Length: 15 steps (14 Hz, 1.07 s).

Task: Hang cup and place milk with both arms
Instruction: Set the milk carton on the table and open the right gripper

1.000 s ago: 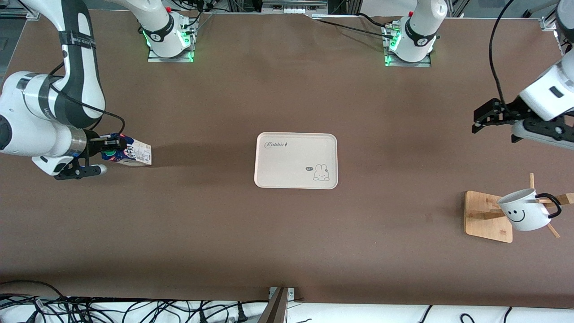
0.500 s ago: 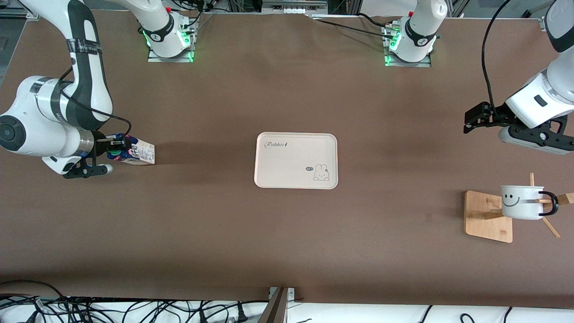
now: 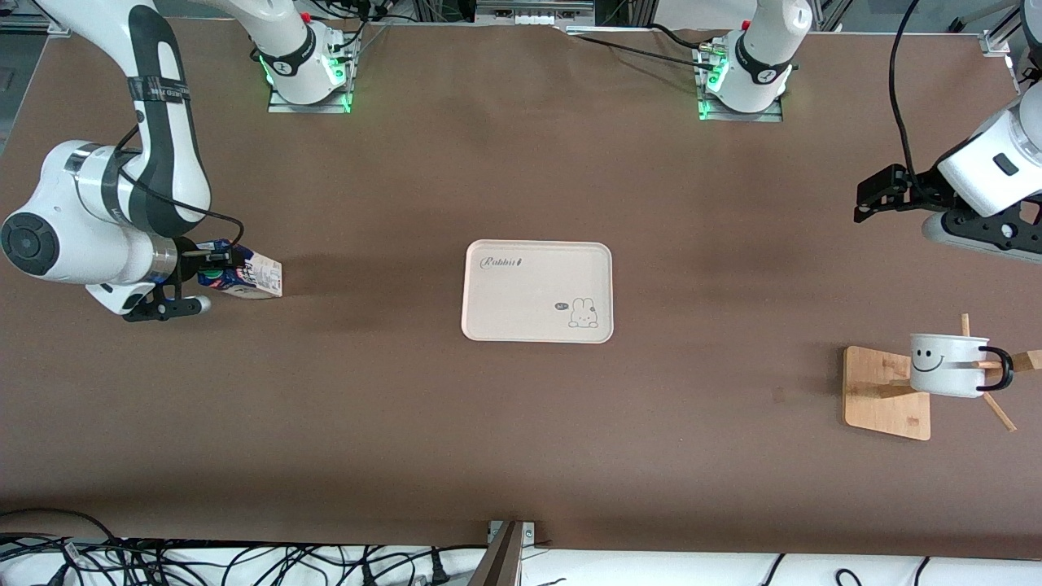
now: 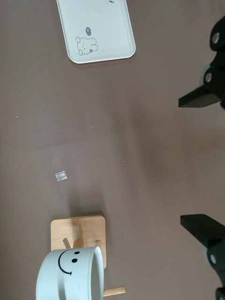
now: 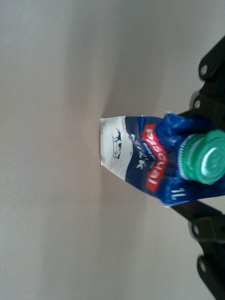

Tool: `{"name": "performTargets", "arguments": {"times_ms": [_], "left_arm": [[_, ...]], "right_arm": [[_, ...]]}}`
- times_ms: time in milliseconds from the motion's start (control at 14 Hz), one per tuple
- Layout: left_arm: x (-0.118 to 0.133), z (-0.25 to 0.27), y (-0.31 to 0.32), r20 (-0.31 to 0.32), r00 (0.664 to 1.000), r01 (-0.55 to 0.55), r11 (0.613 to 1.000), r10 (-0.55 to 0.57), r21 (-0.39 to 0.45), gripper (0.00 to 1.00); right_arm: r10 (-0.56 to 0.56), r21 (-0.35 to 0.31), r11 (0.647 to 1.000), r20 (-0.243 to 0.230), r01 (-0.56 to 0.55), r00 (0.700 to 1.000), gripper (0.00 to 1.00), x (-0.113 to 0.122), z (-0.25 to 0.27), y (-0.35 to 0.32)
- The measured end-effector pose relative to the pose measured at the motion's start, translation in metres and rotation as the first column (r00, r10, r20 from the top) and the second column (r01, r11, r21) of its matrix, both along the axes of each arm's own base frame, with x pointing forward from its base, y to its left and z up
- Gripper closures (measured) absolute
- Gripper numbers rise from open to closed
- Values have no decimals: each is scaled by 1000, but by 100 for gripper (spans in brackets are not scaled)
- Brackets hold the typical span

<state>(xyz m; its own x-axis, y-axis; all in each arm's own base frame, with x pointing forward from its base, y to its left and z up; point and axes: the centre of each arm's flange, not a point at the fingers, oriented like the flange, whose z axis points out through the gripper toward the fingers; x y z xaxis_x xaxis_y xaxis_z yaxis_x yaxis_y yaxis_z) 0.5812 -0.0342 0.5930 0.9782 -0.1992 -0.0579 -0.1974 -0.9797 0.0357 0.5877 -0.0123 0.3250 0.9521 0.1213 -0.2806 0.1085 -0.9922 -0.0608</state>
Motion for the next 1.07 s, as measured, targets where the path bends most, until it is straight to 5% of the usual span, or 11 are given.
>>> {"name": "performTargets", "arguments": {"times_ms": [214, 643, 1071], "left_arm": [[1, -1, 0, -2, 1000, 0, 1000, 0, 0, 0], [0, 0, -11, 1, 1000, 19, 1000, -19, 0, 0], [-3, 5, -28, 10, 1000, 10, 1000, -10, 6, 0]], "right_arm": [[3, 3, 1000, -7, -3, 1000, 0, -1, 1, 2], [41, 5, 999, -31, -40, 999, 0, 7, 41, 8], [104, 0, 995, -36, -104, 994, 0, 22, 145, 28]]}}
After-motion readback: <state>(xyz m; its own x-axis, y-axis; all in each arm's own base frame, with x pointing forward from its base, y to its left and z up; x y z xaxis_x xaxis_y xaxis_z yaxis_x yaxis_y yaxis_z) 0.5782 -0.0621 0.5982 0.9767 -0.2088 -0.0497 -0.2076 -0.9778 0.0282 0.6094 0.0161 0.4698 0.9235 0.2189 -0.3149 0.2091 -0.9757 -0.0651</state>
